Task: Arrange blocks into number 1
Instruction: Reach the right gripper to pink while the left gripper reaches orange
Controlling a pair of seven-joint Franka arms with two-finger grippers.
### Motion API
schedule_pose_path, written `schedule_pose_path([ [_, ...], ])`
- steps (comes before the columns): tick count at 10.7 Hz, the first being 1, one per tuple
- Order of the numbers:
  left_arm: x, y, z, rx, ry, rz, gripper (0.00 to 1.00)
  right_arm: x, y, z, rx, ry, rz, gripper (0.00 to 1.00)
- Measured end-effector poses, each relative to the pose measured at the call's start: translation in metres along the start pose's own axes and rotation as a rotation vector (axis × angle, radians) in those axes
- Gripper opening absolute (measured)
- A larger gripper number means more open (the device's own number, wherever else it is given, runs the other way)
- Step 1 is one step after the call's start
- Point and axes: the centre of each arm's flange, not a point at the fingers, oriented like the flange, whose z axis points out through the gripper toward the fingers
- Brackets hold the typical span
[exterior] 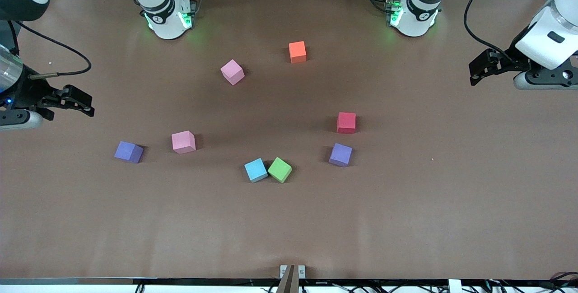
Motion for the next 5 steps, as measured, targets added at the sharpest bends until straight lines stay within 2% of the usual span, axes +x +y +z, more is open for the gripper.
schedule_pose_path([
  [5, -0.0009, 0.0048, 0.0001, -0.002, -0.003, 0.019, 1.00, 0.0002, -0.0053, -0.0007, 0.000, 0.002, -0.003, 1.00],
])
